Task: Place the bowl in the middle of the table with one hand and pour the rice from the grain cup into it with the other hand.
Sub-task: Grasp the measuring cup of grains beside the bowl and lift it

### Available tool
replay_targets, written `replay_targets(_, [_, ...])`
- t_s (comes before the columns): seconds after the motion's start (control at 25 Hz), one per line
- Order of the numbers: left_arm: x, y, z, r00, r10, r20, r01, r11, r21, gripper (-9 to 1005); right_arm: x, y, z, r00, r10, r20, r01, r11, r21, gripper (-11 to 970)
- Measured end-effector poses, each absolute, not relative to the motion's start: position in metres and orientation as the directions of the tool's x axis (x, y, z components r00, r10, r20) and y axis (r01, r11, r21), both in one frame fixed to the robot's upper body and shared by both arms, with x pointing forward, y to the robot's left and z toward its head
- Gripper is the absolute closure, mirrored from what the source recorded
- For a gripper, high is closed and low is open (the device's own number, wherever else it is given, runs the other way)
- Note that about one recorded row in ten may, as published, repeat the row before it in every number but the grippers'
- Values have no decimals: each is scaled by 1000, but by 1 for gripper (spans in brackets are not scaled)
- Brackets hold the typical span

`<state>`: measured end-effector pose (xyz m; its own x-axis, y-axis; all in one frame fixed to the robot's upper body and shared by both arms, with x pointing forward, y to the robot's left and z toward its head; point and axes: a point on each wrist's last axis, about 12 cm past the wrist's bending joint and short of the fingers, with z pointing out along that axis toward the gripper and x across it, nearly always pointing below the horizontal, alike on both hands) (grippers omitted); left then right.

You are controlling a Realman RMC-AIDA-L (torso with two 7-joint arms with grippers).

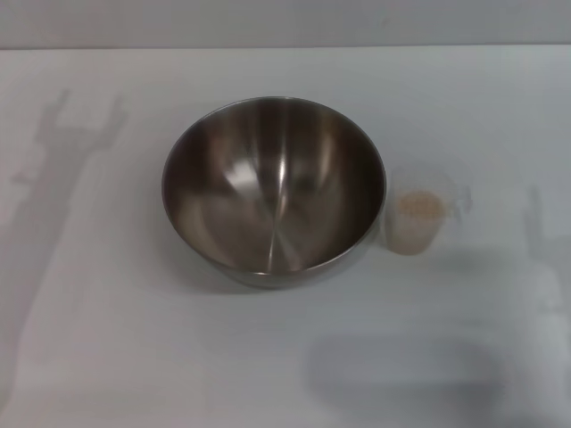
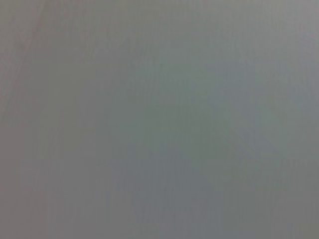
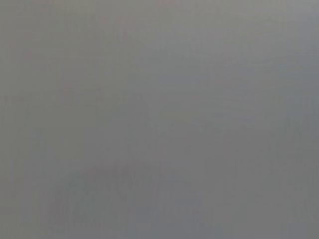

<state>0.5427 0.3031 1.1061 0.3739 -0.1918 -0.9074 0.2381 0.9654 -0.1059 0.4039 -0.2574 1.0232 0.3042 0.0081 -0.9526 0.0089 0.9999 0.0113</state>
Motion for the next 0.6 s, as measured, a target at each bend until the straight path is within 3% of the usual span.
replay_targets(0.28, [543, 304, 1100, 353, -173, -920, 230, 969, -94, 164, 382, -250, 1008, 196, -42, -980, -29, 998, -49, 322])
replay_targets(0.6, [543, 305, 1098, 349, -167, -922, 222, 971, -92, 164, 389, -247, 993, 75, -73, -994, -89, 993, -80, 322])
